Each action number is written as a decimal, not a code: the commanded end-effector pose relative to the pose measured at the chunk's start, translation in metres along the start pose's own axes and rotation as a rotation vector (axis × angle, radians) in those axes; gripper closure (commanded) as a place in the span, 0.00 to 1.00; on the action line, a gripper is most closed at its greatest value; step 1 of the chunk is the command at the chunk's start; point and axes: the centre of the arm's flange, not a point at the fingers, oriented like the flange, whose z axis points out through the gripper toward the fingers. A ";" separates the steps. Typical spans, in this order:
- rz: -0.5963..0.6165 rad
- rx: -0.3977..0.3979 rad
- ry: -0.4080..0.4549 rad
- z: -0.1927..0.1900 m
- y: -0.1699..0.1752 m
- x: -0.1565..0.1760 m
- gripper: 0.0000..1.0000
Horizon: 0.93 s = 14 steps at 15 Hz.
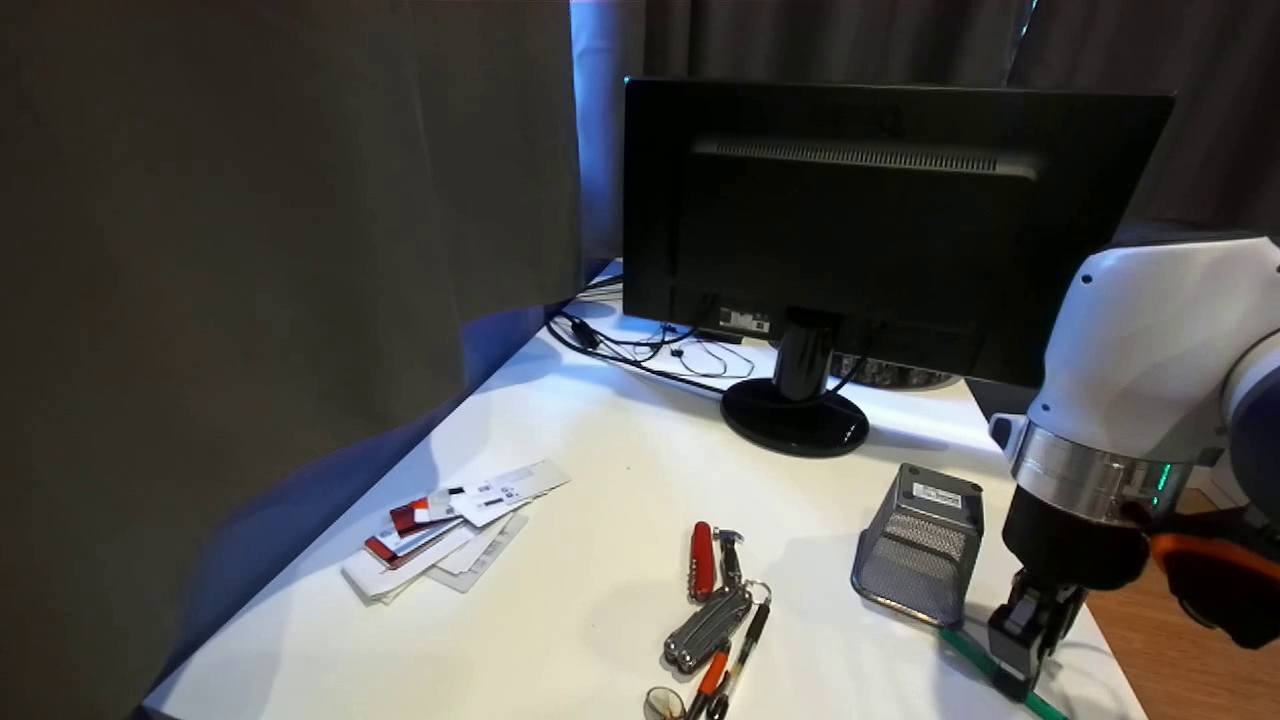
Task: Put the pen inside the drawer
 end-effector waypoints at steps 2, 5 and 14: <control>0.099 0.032 -0.001 -0.015 0.015 -0.006 0.97; 0.143 0.018 0.009 -0.029 0.030 -0.019 0.97; 0.268 -0.006 -0.011 -0.049 0.059 -0.074 0.97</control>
